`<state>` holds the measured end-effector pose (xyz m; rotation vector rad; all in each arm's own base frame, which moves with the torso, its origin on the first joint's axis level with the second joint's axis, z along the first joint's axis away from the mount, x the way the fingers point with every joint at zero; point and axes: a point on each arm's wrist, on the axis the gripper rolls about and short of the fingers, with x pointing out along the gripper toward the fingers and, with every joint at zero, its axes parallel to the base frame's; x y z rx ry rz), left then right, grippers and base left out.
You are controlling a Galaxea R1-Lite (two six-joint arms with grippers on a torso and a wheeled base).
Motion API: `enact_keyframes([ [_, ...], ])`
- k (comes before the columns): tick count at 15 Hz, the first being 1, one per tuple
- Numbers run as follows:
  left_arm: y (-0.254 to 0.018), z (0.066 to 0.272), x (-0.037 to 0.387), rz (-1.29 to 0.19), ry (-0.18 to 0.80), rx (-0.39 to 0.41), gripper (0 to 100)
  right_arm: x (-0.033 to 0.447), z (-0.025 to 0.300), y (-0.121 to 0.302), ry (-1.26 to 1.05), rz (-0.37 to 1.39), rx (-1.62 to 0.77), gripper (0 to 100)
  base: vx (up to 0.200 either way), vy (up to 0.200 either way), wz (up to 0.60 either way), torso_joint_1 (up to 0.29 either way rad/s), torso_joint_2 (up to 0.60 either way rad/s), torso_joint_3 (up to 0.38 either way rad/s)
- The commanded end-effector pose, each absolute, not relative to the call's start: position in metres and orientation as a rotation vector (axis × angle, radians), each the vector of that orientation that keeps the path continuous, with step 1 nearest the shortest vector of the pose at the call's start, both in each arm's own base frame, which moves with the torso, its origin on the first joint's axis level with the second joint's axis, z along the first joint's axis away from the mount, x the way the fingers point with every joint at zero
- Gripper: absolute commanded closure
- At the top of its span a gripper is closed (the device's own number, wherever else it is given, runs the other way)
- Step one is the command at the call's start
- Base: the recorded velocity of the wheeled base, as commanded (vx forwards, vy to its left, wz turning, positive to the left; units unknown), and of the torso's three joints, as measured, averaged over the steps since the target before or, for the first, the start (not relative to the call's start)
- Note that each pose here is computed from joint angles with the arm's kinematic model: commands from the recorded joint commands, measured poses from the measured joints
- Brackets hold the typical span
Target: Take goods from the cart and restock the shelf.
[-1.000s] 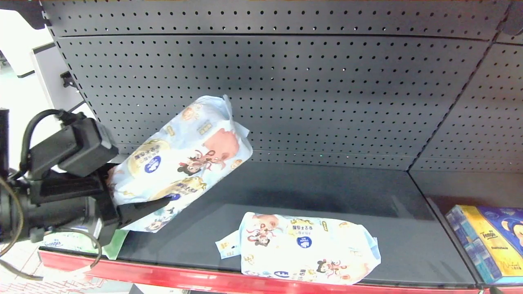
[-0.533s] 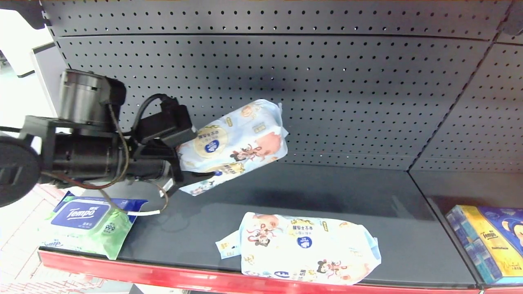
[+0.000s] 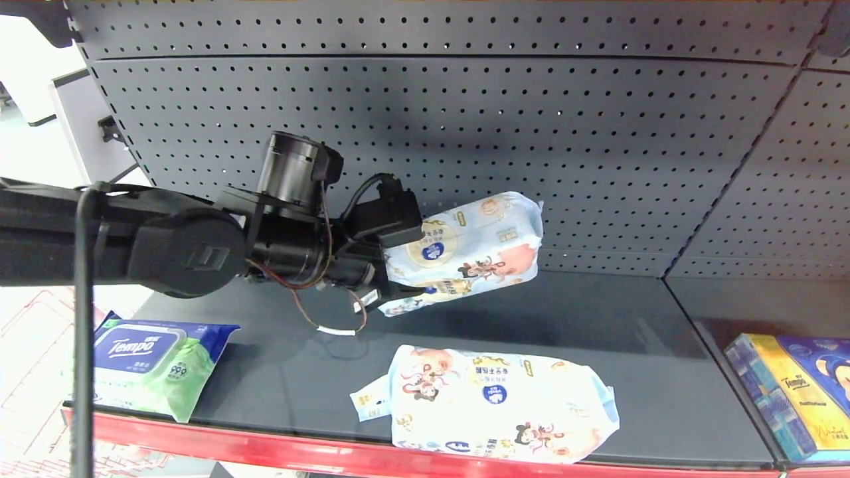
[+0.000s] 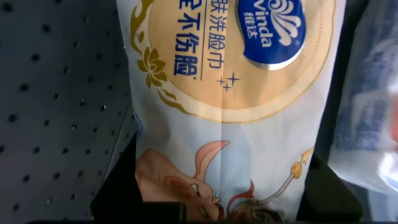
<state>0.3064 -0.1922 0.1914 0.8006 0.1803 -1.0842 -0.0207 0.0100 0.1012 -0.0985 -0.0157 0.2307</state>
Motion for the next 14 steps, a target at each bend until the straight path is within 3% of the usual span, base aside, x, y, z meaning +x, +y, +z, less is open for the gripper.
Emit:
enact_keyframes([
  [1, -0.2, 0.179, 0.313, -1.104, 0.209, 0.806, 100, -0.02, 0.1, 0.01, -0.005, 0.23, -0.096, 0, 0.0, 0.0, 0.0, 0.0, 0.0, 0.0],
  [14, -0.225, 0.174, 0.327, -1.16, 0.199, 0.864, 100, -0.019, 0.098, 0.01, -0.001, 0.224, -0.095, 0, 0.0, 0.0, 0.0, 0.0, 0.0, 0.0],
])
